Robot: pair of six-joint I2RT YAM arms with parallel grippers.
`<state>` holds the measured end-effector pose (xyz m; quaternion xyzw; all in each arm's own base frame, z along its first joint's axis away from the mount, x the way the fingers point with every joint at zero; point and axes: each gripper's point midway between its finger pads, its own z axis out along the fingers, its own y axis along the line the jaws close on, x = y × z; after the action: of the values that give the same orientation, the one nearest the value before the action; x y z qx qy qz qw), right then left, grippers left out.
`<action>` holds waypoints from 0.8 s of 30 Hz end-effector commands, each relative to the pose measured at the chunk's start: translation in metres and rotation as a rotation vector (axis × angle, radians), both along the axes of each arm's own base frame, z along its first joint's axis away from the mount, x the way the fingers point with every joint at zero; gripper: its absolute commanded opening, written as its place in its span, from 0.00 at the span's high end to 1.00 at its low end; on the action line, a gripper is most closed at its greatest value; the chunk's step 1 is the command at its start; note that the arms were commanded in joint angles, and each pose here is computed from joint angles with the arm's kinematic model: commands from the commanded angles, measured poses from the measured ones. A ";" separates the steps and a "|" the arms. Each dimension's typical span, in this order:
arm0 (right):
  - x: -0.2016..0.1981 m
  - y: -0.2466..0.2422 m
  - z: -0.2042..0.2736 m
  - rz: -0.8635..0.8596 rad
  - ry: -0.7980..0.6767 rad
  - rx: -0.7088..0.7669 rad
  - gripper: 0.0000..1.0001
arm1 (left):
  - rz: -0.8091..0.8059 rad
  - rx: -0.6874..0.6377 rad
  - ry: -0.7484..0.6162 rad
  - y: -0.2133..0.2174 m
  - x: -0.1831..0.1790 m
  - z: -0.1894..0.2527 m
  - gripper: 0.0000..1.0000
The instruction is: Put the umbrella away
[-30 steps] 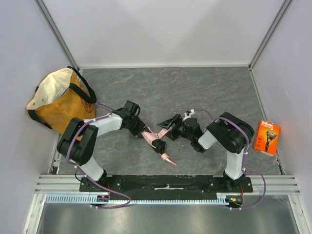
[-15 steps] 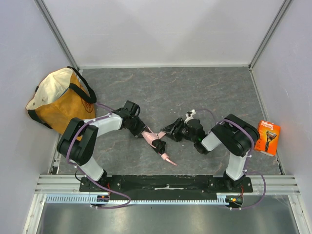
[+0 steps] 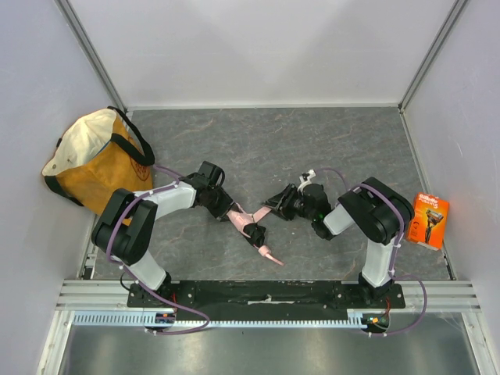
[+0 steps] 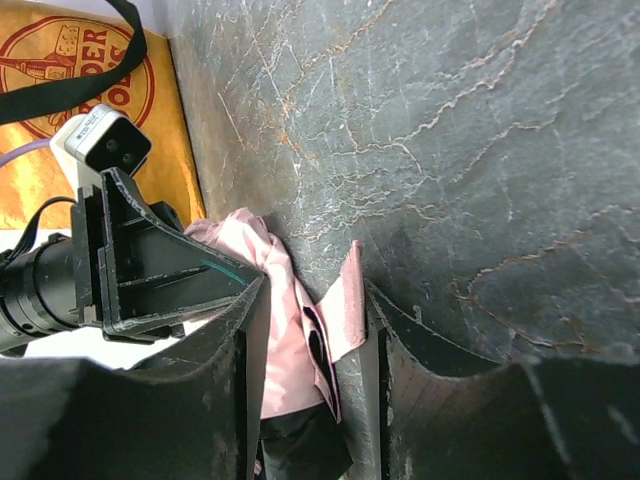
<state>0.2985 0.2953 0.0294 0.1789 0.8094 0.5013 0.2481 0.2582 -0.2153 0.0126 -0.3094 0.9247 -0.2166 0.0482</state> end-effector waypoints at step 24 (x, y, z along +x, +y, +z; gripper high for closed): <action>0.016 -0.014 -0.003 0.072 -0.049 -0.015 1.00 | -0.054 0.313 0.218 0.064 -0.068 -0.064 0.98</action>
<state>0.3095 0.2773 0.0150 0.1593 0.8226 0.4891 0.2422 0.2577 -0.2153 0.0114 -0.3087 0.9241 -0.2197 0.0501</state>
